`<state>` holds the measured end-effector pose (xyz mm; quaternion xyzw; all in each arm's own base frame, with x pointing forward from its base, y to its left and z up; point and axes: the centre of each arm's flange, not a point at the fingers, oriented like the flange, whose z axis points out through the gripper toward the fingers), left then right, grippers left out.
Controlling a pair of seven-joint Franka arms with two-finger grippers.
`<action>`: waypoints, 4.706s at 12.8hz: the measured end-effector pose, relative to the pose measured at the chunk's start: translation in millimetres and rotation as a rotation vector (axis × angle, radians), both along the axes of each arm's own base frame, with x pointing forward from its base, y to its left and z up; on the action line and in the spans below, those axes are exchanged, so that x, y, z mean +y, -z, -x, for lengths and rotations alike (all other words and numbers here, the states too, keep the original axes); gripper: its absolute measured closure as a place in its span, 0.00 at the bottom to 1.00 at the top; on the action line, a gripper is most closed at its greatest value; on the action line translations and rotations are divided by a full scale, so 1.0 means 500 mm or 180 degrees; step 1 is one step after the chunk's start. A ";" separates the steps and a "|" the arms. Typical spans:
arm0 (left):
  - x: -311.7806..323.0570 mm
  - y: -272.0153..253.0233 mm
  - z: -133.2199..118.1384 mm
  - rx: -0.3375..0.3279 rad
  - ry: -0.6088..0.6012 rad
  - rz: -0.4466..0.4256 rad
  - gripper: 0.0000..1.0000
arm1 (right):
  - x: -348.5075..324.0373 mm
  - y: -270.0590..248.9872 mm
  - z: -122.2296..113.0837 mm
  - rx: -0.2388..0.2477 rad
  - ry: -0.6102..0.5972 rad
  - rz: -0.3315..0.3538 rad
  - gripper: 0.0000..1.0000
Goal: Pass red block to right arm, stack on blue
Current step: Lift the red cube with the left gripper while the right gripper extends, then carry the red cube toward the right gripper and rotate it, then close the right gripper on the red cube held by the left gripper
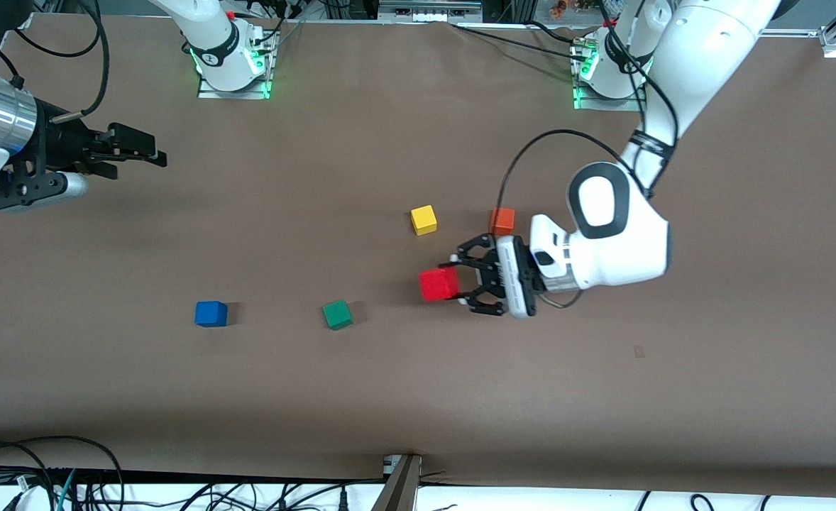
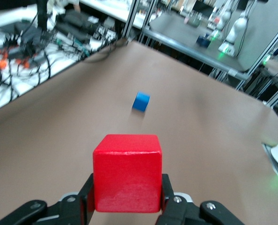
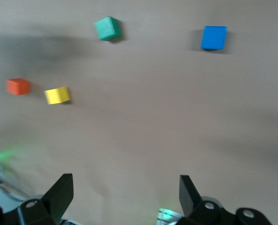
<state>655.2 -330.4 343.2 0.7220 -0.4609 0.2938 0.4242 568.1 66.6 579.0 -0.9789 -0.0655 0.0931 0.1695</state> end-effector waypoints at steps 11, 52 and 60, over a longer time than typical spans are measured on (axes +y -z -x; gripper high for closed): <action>-0.242 -0.135 0.085 -0.0379 -0.0018 0.0560 0.44 | -0.044 0.260 -0.147 0.0966 0.0871 -0.2566 0.00; -0.433 -0.131 0.088 -0.0425 -0.0534 0.0671 0.44 | 0.164 0.479 -0.210 0.1331 0.1409 -0.4142 0.36; -0.434 -0.131 0.089 -0.0338 -0.0573 0.0687 0.44 | 0.162 0.483 -0.210 0.1329 0.1422 -0.4139 0.43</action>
